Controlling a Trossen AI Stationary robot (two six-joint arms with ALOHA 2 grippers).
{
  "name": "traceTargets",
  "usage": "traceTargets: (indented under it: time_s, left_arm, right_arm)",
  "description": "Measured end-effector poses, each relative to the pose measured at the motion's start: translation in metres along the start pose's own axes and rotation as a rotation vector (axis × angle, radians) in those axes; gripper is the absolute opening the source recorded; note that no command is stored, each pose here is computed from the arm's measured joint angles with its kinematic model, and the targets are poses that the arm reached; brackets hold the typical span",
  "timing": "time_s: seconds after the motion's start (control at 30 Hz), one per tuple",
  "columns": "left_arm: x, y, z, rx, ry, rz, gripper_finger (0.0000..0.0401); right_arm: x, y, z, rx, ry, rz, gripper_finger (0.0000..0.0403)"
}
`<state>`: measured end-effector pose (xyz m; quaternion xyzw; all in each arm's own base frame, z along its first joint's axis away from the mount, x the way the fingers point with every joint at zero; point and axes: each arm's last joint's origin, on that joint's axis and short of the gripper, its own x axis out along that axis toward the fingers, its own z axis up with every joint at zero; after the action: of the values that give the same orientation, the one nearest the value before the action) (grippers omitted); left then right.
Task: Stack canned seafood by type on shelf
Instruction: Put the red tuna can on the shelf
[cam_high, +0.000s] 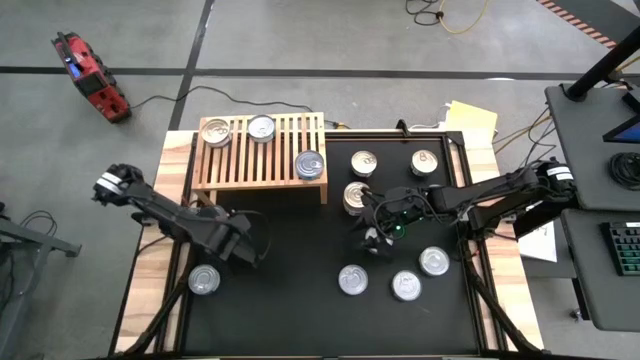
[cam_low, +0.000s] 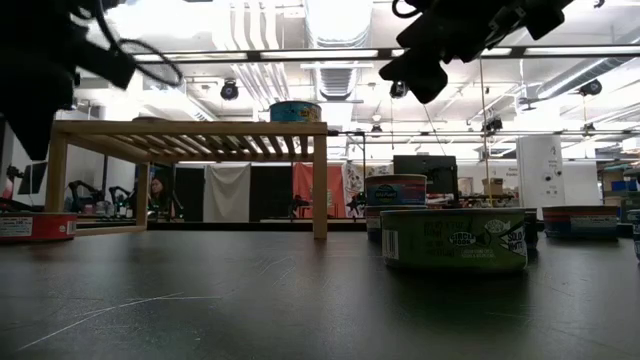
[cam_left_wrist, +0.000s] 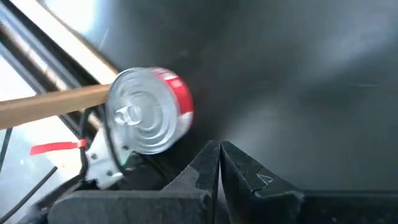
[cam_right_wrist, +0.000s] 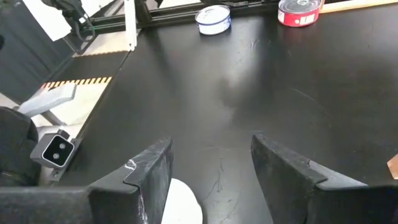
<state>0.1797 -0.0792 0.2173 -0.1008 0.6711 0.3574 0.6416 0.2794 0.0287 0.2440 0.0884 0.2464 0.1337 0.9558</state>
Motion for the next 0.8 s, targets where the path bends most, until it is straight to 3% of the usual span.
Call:
traceTargets:
  time_s: [0.3,0.43,0.8]
  left_arm:
    - [0.043,0.033,-0.001,-0.142,0.028,-0.016,0.0]
    - [0.057,0.039,-0.002,-0.163,0.024,0.044,0.0]
    - [0.077,0.032,0.002,-0.173,0.022,0.093,0.0]
  right_arm:
    - [0.0,0.0,0.002,-0.005,-0.017,0.003,0.0203]
    - [0.0,0.0,0.002,-0.012,-0.025,0.003,0.0203]
    - [0.0,0.001,0.004,-0.016,-0.039,0.005,0.0203]
